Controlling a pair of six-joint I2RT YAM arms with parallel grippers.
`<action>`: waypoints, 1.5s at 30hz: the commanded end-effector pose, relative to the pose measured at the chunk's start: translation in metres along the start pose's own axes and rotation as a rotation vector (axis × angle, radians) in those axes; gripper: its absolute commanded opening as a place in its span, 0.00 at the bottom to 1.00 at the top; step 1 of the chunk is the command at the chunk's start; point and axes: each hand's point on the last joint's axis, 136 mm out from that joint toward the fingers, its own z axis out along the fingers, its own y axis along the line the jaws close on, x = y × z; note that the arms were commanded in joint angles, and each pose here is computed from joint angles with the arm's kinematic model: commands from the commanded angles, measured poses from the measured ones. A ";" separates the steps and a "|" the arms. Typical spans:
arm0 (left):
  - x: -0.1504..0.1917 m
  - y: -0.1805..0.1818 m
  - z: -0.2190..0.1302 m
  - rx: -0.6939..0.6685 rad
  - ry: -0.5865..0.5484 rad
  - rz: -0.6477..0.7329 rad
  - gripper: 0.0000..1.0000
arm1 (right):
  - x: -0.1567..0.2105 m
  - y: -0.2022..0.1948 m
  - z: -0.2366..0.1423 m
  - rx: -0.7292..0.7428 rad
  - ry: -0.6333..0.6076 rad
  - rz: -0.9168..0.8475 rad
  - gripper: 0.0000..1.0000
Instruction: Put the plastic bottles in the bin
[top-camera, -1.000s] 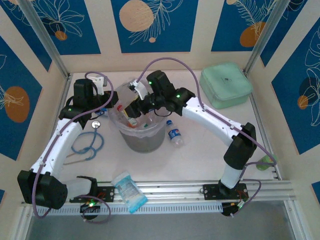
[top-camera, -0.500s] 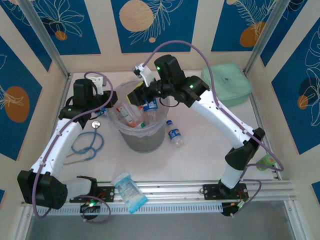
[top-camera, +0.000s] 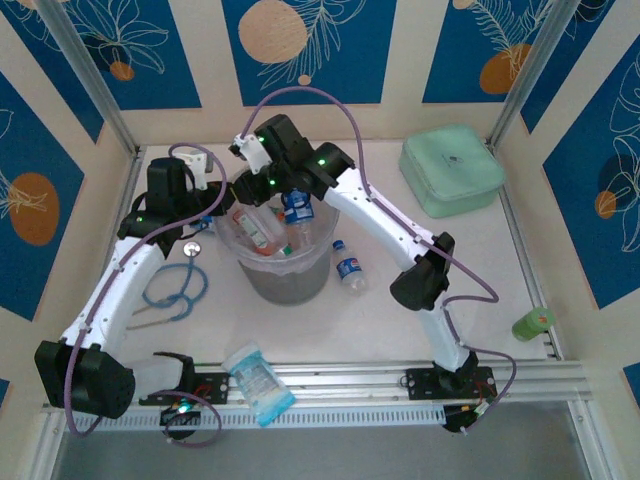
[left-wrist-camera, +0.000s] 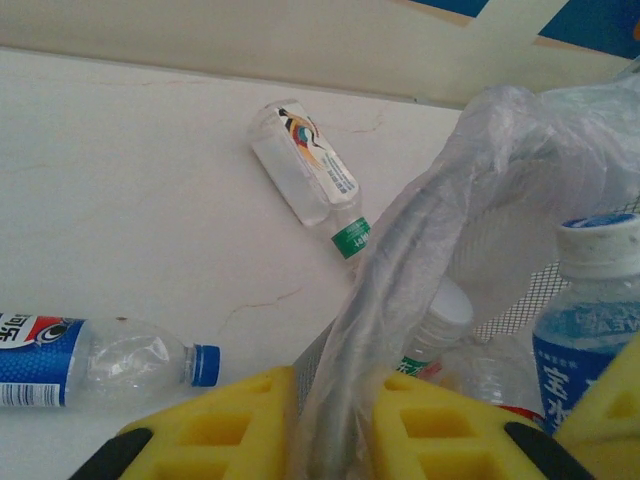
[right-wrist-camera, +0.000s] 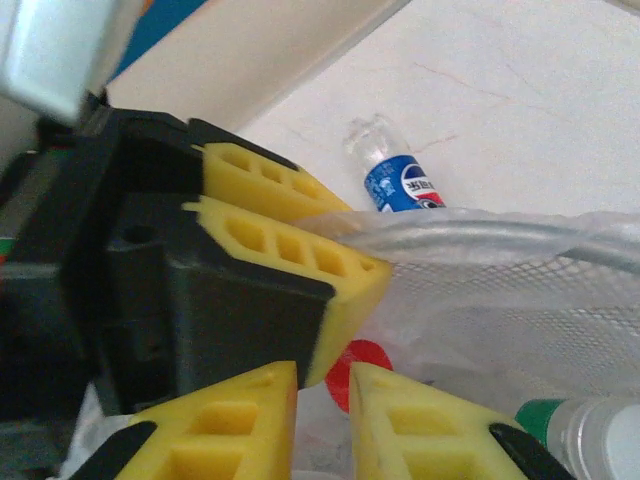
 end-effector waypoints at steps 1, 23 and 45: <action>0.022 0.017 0.005 -0.061 0.076 -0.016 0.22 | 0.025 0.013 -0.020 0.001 0.080 -0.050 0.21; 0.025 0.019 0.008 -0.065 0.087 -0.024 0.22 | 0.097 0.032 -0.035 -0.126 0.109 0.006 0.19; 0.023 0.018 0.006 -0.063 0.080 -0.019 0.22 | 0.063 -0.025 -0.057 0.142 0.033 0.026 0.22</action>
